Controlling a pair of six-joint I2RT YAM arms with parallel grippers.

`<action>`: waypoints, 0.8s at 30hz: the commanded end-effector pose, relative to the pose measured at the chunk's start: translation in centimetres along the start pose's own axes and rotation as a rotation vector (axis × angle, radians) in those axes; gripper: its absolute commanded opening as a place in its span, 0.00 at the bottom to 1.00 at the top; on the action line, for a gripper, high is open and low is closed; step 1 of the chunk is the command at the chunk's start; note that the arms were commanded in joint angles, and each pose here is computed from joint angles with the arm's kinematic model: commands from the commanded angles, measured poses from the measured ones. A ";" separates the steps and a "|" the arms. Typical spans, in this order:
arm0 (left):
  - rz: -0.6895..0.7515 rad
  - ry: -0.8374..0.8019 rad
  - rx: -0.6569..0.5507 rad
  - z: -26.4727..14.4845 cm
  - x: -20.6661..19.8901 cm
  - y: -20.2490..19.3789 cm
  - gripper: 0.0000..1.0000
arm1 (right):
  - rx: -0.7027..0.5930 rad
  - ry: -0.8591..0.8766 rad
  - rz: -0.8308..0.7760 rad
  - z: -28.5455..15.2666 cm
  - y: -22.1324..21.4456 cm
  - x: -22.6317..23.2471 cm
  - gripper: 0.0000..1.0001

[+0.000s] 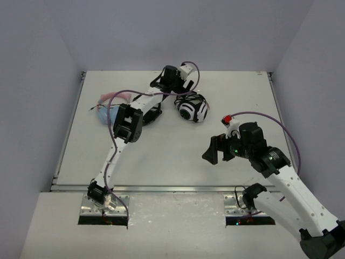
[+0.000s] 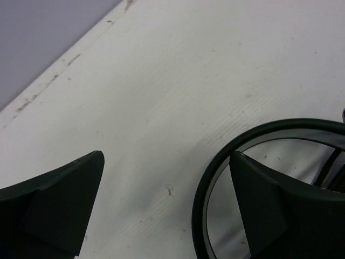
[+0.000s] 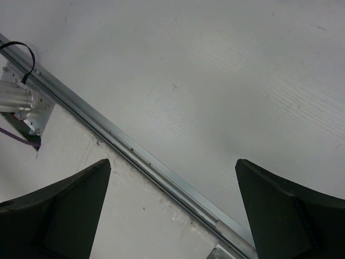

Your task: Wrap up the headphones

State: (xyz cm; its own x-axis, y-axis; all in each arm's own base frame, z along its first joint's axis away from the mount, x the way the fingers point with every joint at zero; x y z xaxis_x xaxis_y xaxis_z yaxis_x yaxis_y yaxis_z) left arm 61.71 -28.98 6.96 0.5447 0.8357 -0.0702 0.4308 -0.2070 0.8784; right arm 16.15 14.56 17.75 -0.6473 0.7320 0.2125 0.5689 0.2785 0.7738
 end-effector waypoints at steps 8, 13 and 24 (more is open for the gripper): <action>-0.472 0.351 -0.374 -19.0 1.4 17.1 1.00 | -0.110 -0.369 -0.050 -5.4 3.6 -3.8 0.99; -0.598 0.610 -0.425 -29.8 -0.2 12.3 1.00 | -0.110 -0.649 -0.066 -10.0 4.7 -6.6 0.99; -0.771 0.742 -0.306 -46.1 -2.7 -2.4 1.00 | -0.145 -0.709 -0.098 -14.0 3.4 -6.2 0.99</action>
State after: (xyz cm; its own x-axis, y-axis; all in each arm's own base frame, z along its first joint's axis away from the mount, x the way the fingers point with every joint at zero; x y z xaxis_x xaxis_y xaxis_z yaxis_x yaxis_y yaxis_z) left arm 30.13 -8.98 30.12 -0.3299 0.8265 -0.4561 0.1707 0.5274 0.8323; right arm 15.55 3.31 26.46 -0.2124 0.9498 -0.2297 0.4447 0.3032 0.8428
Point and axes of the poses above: each gripper's point midway between its finger pads, its own z axis out along the fingers, its own x axis along the line the jaws close on, y = z × x, the point moved 3 cm from there along -z, back along the fingers, and after that the axes turned 14 degrees about -z, right-handed, at the moved point
